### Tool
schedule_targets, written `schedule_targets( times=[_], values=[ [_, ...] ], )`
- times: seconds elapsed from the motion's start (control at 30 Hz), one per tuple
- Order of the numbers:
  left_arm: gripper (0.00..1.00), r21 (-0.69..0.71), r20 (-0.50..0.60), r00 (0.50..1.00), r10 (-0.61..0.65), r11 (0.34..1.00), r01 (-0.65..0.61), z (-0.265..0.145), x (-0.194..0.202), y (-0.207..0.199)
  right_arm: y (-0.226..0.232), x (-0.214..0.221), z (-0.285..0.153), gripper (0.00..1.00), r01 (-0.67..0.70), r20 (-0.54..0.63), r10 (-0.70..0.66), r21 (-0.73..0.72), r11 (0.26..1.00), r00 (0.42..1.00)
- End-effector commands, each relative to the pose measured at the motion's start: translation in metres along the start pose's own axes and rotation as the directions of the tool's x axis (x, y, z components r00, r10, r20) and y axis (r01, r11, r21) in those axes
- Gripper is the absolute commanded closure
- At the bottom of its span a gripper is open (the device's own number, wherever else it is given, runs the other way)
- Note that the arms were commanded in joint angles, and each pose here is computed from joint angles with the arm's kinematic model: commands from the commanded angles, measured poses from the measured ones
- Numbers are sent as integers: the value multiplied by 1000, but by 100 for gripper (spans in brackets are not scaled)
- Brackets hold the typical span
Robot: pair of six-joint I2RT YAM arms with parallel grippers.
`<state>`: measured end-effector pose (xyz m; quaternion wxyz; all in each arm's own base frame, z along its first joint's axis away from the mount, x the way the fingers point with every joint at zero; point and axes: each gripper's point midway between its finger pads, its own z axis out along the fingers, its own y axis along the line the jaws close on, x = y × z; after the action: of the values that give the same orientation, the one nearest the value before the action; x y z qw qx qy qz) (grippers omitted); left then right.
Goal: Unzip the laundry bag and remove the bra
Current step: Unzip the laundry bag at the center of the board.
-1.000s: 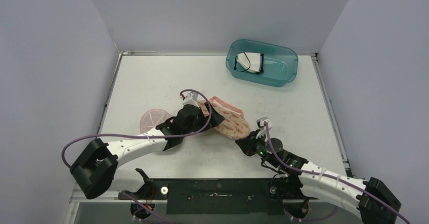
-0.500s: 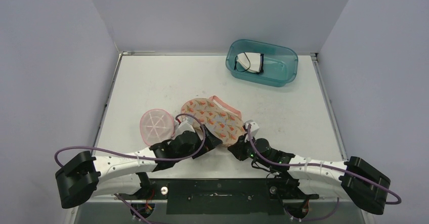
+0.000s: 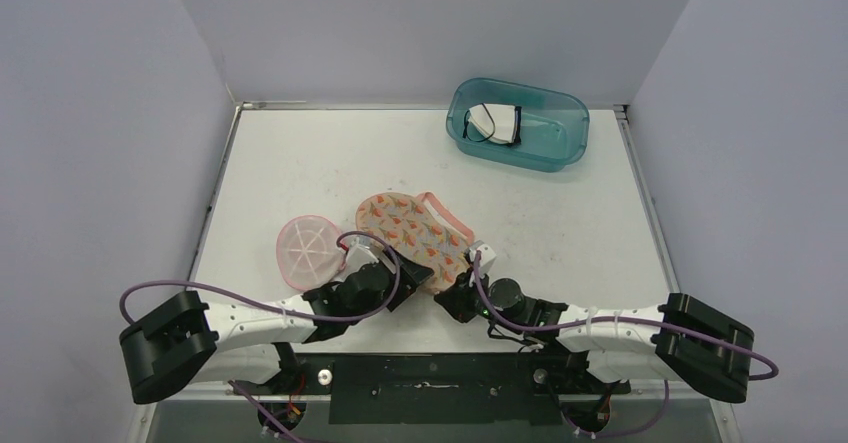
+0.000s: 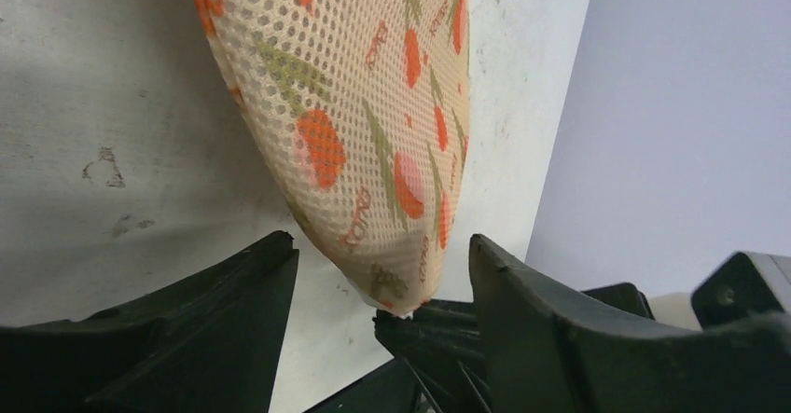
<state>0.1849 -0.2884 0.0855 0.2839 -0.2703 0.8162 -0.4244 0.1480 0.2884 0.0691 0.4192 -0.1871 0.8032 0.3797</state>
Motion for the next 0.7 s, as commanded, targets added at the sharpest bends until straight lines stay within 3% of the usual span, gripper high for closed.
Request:
schedule_targets(
  times=[0.0,0.1,0.3,0.67],
  values=[
    [41,53,6,999,-34,998,34,10,1,-13,18,-25,3,95,-6,112,12,-59,998,994],
    [65,50,-19,999,-41,998,41,14,7,-9,17,-23,1,95,-10,117,16,-53,999,993],
    [100,23,-9,999,-31,999,31,16,5,-2,11,-19,0,95,-3,106,4,-16,1000,994],
    [100,-17,4,1000,3,1000,-3,16,-1,9,-19,-11,-13,95,23,65,-33,143,990,997]
  ],
)
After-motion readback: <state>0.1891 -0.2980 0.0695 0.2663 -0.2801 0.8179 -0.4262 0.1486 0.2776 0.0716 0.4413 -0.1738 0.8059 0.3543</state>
